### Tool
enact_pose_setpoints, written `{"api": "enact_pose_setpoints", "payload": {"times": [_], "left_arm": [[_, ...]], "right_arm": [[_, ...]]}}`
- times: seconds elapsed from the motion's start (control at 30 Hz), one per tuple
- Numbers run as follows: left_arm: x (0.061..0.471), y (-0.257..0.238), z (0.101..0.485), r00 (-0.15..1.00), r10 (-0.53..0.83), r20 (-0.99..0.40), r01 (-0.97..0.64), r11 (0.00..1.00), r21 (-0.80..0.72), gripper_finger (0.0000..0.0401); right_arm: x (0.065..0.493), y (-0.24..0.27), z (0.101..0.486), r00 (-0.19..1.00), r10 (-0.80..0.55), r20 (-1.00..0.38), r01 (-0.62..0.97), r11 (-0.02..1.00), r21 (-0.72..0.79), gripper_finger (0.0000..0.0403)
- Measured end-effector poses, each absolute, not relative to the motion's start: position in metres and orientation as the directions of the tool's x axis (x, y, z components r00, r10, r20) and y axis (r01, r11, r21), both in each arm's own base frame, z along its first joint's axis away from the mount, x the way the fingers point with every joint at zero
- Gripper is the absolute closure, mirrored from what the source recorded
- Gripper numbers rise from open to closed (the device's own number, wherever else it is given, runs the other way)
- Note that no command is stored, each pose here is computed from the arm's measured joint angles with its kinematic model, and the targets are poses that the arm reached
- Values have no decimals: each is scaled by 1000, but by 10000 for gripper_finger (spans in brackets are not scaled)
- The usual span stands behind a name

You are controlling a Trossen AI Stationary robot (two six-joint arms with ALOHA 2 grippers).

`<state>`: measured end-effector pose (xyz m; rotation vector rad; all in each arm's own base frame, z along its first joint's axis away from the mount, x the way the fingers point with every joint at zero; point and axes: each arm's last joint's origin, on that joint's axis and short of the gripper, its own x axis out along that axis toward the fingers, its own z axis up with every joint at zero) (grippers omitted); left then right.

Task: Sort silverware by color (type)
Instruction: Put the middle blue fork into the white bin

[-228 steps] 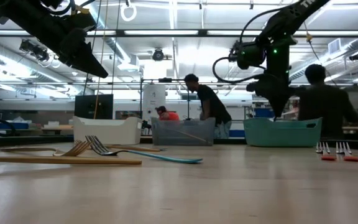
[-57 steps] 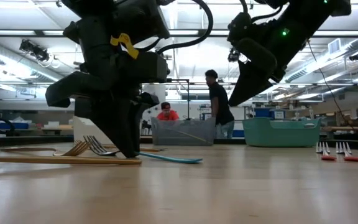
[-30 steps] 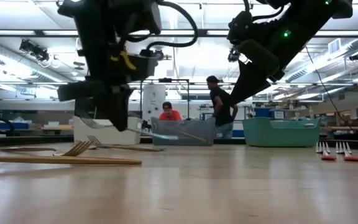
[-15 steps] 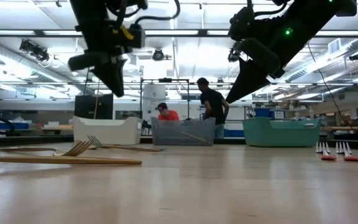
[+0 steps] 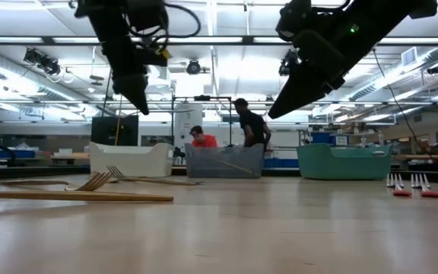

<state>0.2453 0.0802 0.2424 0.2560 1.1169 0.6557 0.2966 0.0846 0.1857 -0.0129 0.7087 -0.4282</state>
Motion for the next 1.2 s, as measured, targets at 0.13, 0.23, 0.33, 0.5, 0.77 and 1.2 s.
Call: {"api": "enact_pose_setpoints", "payload": {"times": [0.13,0.23,0.33,0.5,0.77,1.2], "left_arm": [[235,102,236,241,635,-734,-430,748,506,384],[231,116,232,226,657,-719,-470,720,511,383],[225,127,227,212,674,-708,-483,702,524,383],[217,146,219,206,709,-674,-527,661,535,383],[193,169,200,162,717,-678,-586,623,519,382],[179,185,189,212,753,-623,-613,599,515,382]], "right_arm": [[297,85,186,682,-378,-626,370,917,-151,299],[297,87,186,686,-375,-624,365,919,-152,299],[297,87,187,689,-373,-622,359,921,-154,299],[297,88,187,690,-371,-621,355,922,-156,299],[297,90,187,697,-365,-617,347,925,-156,299],[298,90,188,705,-364,-609,344,926,-155,298]]}}
